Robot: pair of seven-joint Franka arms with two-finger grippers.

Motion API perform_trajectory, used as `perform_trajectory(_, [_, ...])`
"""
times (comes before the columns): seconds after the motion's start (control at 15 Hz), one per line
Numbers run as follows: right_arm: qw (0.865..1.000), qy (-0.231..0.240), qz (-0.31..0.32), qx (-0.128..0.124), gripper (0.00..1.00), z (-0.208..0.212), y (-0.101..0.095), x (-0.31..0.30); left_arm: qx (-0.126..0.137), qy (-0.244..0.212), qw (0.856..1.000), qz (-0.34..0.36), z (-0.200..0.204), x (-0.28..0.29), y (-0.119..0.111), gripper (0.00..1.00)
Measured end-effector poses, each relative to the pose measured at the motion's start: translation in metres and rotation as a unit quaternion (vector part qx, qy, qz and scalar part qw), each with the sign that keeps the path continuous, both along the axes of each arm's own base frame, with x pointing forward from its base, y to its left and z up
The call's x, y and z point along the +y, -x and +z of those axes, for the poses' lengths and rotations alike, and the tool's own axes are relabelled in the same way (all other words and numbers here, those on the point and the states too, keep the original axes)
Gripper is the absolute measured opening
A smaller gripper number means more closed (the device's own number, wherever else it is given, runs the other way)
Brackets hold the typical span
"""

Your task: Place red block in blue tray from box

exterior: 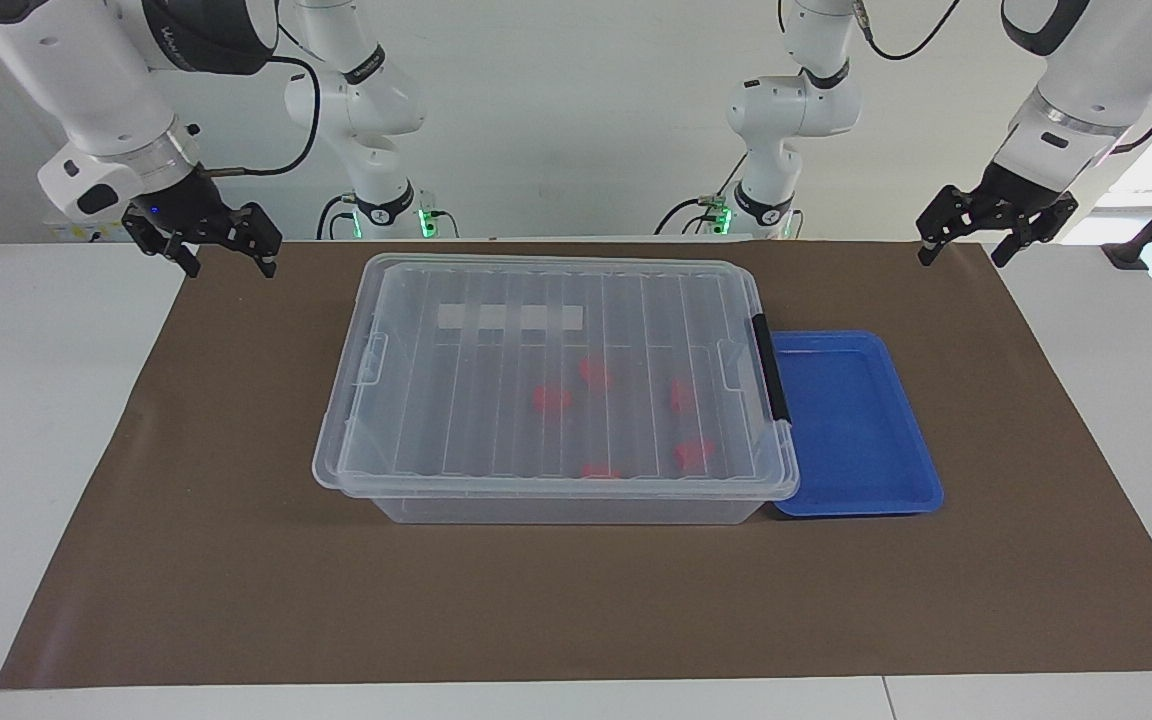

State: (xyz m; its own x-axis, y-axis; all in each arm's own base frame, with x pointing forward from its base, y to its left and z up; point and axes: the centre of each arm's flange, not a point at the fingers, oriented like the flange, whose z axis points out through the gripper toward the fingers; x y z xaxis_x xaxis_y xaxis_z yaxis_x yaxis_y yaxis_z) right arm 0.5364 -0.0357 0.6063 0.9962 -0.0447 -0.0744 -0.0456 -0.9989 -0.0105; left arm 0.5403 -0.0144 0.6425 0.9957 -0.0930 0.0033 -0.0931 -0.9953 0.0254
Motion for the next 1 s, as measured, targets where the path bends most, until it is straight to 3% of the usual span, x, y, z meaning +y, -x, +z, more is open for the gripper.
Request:
perform_trajectory(0.67, [1.000, 0.005, 0.013, -0.004, 1.00, 0.001, -0.002, 0.013, 0.004, 0.000, 1.000, -0.002, -0.001, -0.003, 0.001, 1.00])
perform_trajectory(1.0, [0.999, 0.008, 0.027, -0.041, 1.00, 0.007, -0.010, 0.042, 0.006, 0.000, 1.000, -0.005, -0.002, -0.006, 0.001, 1.00])
